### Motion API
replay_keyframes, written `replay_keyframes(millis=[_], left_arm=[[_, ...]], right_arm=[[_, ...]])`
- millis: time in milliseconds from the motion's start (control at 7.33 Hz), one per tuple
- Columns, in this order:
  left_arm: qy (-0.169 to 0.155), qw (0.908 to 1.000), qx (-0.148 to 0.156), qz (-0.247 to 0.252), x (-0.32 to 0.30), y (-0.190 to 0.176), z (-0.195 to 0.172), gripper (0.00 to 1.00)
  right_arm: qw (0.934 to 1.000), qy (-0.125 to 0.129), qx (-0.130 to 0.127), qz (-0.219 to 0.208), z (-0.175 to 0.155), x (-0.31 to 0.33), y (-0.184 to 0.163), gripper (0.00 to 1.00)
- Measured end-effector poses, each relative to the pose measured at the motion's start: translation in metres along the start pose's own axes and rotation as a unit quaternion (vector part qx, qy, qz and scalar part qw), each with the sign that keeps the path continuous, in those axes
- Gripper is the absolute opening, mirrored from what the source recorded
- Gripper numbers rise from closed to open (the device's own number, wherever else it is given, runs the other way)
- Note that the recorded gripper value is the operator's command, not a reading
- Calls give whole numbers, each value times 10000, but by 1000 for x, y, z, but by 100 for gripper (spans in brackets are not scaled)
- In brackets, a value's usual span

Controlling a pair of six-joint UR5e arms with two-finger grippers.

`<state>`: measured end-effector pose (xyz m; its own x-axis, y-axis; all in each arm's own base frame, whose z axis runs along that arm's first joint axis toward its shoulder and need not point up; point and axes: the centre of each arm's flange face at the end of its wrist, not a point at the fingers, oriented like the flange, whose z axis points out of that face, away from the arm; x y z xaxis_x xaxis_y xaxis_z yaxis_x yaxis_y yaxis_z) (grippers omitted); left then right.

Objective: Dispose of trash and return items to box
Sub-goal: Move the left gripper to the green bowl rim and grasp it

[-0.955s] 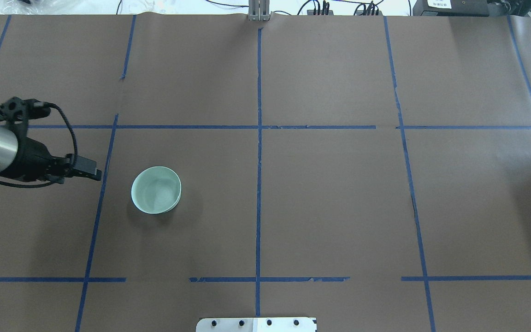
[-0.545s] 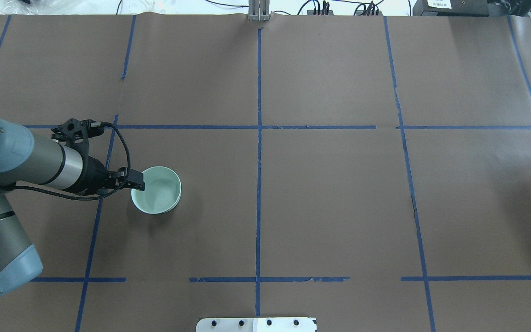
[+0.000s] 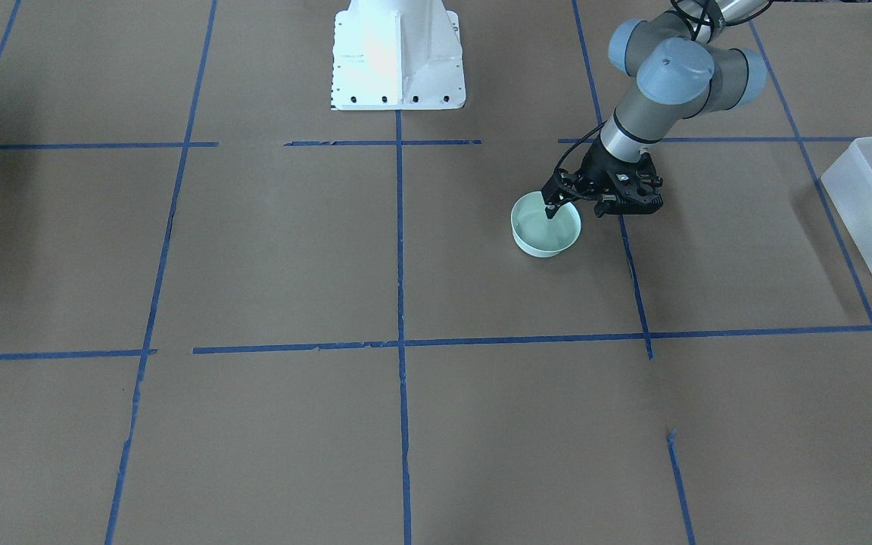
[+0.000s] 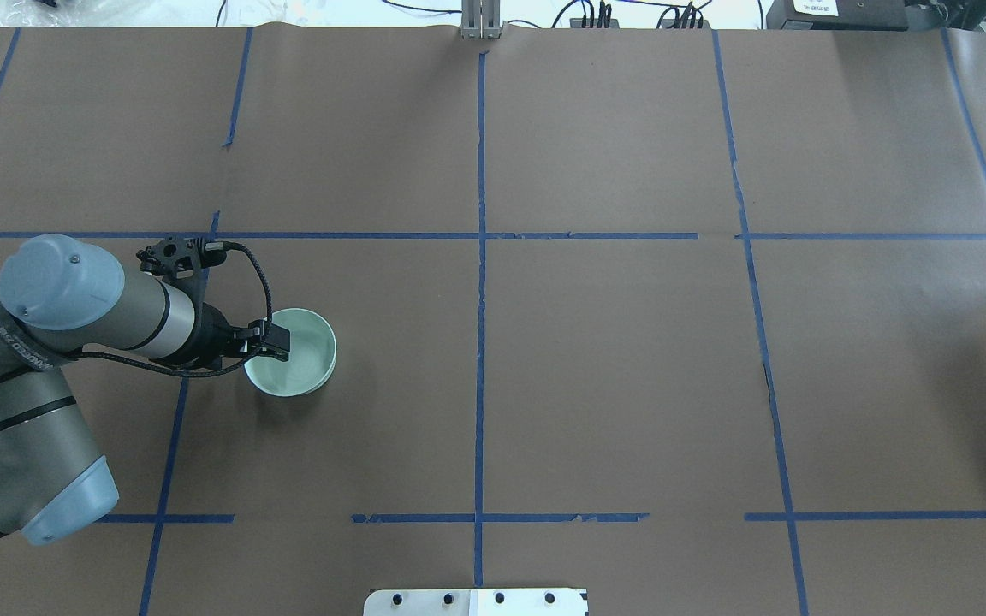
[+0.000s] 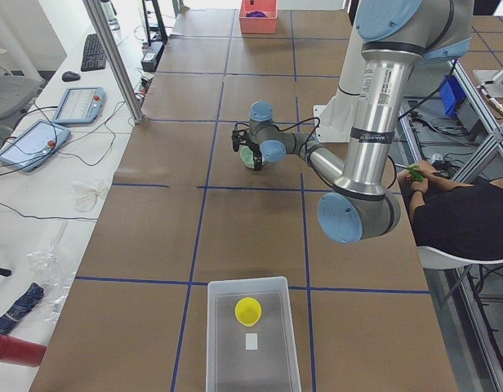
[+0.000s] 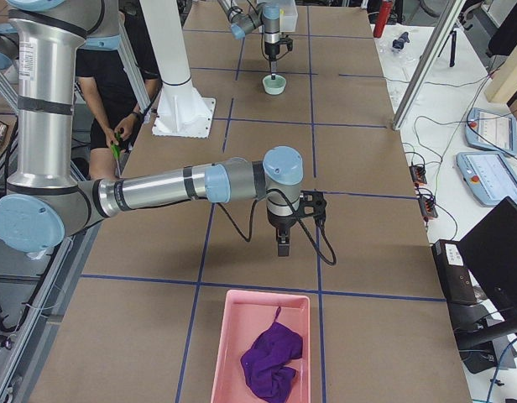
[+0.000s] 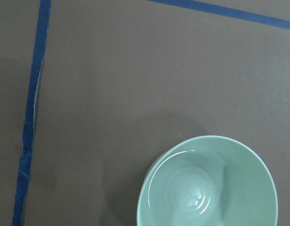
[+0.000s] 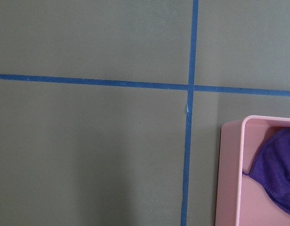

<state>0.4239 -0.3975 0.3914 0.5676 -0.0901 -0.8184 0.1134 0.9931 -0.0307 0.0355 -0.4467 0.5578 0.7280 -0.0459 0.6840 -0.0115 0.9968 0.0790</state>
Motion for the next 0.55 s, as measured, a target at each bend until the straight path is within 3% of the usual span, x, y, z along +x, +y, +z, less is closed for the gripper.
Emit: replay_keyframes(millis=[136,409,545], left_arm=[[-74,10000,10,9,-1,2,9,68],[-175,9998,84,4,-3,2,16,0],[-179,9998,96,4,-3,1,16,0]], right_arm=[[10000,-1,-6,4,1,0,0,100],[10000,-8,-6,-5,1,0,0,100],[10000,-11,-6,-13,1,0,0,100]])
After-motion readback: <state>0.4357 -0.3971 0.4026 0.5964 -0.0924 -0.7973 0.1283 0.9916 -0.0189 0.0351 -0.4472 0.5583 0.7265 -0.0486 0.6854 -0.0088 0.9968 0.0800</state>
